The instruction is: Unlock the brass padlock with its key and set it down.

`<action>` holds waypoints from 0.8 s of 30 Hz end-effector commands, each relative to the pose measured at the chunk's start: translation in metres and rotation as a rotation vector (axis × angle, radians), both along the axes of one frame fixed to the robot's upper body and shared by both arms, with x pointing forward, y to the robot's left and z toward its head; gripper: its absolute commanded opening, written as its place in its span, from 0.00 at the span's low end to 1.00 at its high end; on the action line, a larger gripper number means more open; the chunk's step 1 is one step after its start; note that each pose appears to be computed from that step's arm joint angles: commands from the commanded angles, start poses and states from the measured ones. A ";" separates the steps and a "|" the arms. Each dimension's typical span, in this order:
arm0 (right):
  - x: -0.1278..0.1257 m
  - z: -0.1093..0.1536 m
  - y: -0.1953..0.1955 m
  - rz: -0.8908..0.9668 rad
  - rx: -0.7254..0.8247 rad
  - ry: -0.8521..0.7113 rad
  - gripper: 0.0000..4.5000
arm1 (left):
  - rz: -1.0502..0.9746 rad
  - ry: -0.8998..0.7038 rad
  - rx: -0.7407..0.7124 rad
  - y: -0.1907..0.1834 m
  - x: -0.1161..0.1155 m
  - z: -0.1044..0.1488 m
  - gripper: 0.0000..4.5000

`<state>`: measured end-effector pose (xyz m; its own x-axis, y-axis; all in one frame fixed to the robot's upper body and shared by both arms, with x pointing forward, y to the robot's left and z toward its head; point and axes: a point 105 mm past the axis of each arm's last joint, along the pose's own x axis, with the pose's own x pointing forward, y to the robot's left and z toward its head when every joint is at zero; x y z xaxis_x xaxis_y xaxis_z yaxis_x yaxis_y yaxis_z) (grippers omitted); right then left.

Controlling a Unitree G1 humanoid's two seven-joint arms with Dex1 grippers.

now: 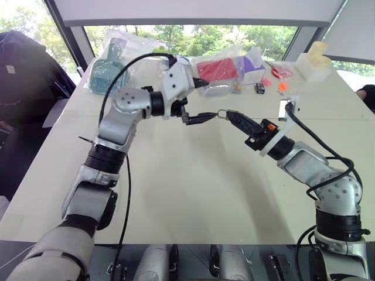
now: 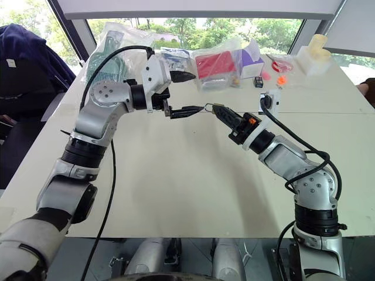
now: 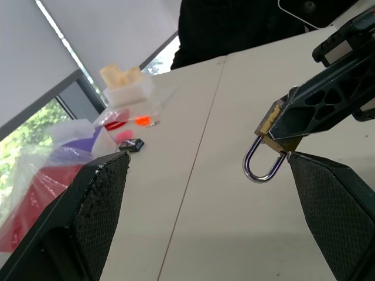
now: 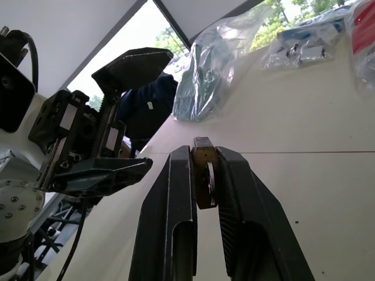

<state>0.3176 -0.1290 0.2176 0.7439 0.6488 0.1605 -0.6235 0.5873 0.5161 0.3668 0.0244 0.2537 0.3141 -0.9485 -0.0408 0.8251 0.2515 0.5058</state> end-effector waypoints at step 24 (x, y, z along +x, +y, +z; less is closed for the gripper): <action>-0.016 0.007 0.012 0.072 0.019 -0.044 0.00 | 0.141 -0.068 0.013 -0.002 0.041 -0.002 0.99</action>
<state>0.3039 -0.1141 0.2127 0.6945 0.7014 0.1605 -0.6630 0.5371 0.5215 0.4056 0.0168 0.2258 0.4263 -0.9002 -0.0894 0.7853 0.3192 0.5305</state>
